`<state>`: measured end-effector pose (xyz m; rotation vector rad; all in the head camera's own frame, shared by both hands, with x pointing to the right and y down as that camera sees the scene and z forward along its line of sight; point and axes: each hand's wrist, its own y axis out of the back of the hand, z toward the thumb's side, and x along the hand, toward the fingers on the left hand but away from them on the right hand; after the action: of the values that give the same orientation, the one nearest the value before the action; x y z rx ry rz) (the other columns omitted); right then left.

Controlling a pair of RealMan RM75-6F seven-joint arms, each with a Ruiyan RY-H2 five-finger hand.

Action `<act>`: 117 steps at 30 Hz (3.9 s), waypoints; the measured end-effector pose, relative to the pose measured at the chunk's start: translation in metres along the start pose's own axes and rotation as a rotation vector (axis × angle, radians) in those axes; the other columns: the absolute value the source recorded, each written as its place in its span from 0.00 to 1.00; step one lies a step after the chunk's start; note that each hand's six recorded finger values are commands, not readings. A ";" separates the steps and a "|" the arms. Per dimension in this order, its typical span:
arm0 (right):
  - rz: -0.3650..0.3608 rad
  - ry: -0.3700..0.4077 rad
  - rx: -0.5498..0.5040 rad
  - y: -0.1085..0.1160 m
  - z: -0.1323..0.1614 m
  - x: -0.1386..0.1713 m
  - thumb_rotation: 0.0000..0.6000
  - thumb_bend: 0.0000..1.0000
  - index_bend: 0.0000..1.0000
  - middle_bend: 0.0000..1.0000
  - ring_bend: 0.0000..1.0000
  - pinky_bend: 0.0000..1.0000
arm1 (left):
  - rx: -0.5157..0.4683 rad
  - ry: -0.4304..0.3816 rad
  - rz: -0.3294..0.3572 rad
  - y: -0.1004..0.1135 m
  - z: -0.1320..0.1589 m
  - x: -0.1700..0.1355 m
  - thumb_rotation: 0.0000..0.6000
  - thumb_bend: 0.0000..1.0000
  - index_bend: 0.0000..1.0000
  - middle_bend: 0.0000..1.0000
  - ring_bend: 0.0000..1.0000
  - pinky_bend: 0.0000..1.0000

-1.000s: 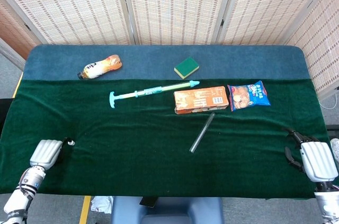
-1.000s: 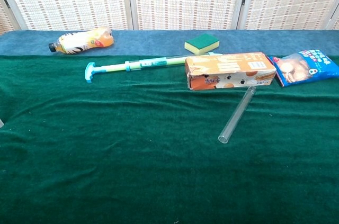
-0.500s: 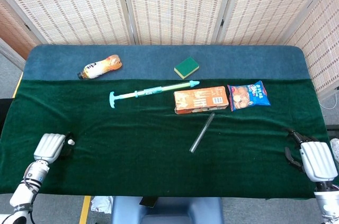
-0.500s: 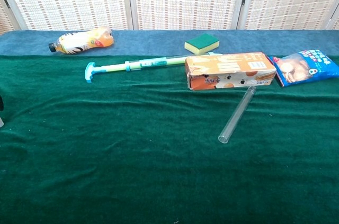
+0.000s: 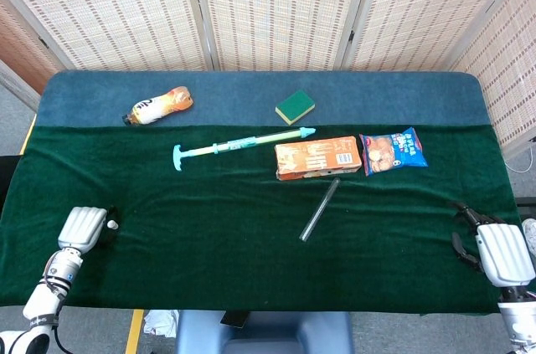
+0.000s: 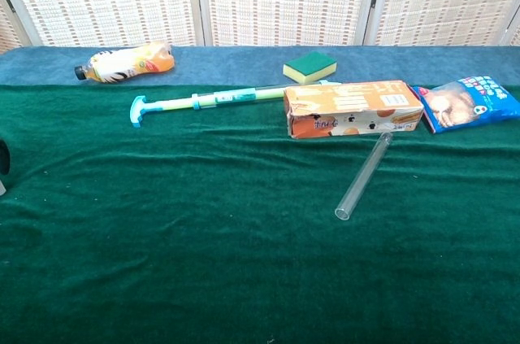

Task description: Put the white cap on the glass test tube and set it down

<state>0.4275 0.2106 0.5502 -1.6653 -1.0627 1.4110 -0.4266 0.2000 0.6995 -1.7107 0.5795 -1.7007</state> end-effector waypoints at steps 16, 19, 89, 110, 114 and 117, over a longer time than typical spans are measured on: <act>0.004 -0.003 0.003 -0.001 0.001 0.000 0.98 0.55 0.23 0.46 0.55 0.49 | -0.011 0.016 0.009 -0.004 -0.005 0.004 1.00 0.42 0.48 0.99 0.92 0.87; 0.005 -0.002 0.004 -0.001 0.002 0.000 0.98 0.55 0.23 0.46 0.55 0.50 | -0.010 0.016 0.008 -0.005 -0.006 0.005 1.00 0.42 0.48 0.98 0.92 0.87; 0.276 0.574 0.496 -0.153 0.194 -0.139 0.99 0.38 0.39 0.86 0.94 1.00 | -0.146 -0.067 0.072 0.030 0.015 -0.042 1.00 0.45 0.53 0.99 0.92 0.87; 0.305 0.547 0.545 -0.168 0.193 -0.156 0.98 0.38 0.42 0.86 0.94 1.00 | -0.158 -0.051 0.058 0.025 0.008 -0.043 1.00 0.45 0.53 0.99 0.92 0.87; 0.307 0.539 0.552 -0.169 0.192 -0.158 0.98 0.39 0.44 0.86 0.94 1.00 | -0.158 -0.049 0.058 0.024 0.007 -0.043 1.00 0.45 0.53 0.99 0.92 0.87; 0.305 0.537 0.554 -0.168 0.191 -0.158 0.98 0.39 0.46 0.86 0.94 1.00 | -0.159 -0.048 0.057 0.024 0.006 -0.044 1.00 0.45 0.53 0.99 0.92 0.87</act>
<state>0.2033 0.1381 0.7352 -1.6717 -0.1015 1.1821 -0.4199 0.2156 0.6524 -1.8217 0.7512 -1.6062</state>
